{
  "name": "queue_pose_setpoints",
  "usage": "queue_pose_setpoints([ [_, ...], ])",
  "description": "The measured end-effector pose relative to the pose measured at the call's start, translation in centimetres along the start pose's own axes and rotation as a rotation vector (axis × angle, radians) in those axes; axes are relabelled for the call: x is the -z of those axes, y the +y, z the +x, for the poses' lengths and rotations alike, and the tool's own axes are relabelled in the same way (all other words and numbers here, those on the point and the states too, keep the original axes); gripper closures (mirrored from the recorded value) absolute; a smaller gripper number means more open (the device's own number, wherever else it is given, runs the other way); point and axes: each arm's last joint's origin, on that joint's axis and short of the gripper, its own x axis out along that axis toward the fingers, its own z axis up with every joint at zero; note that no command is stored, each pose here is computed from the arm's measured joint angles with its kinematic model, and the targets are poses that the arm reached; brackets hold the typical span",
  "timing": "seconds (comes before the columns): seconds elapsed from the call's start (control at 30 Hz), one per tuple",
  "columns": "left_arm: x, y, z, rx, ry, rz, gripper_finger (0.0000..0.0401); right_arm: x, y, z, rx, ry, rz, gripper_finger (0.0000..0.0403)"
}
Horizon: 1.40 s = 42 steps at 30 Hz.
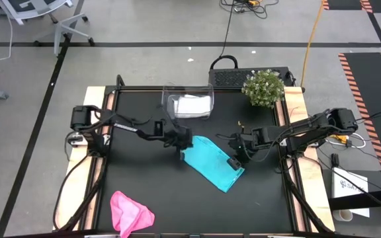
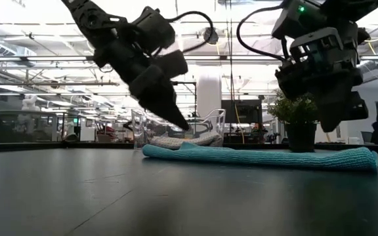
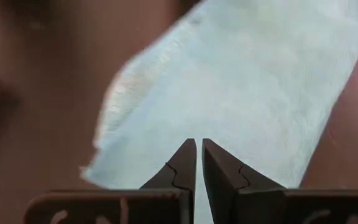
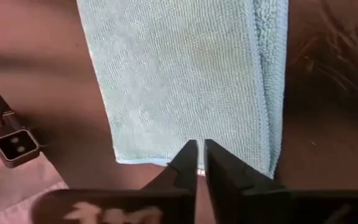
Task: Fold microfiber towels
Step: Fold the blue microfiber towel
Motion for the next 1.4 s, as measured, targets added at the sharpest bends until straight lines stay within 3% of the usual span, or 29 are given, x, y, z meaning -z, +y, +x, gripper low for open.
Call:
queue_pose_setpoints([
  [0.3,1.7,-1.0,2.1,0.028,0.099,-0.004,0.0371,0.4,1.1,0.4,-0.027,-0.084,0.017,0.0402],
  [0.47,2.1,-0.8,2.0,-0.031,0.150,-0.021,0.0371,0.9,1.6,1.6,-0.009,-0.097,0.021,0.0402],
  [0.87,2.2,-0.8,2.2,-0.034,0.151,-0.061,0.0371,1.3,1.6,5.5,0.024,-0.021,-0.008,0.0403],
  [1.4,2.9,-3.4,2.2,-0.016,0.250,-0.210,0.0371,-0.5,-0.4,4.5,0.139,-0.022,-0.257,0.0403],
])
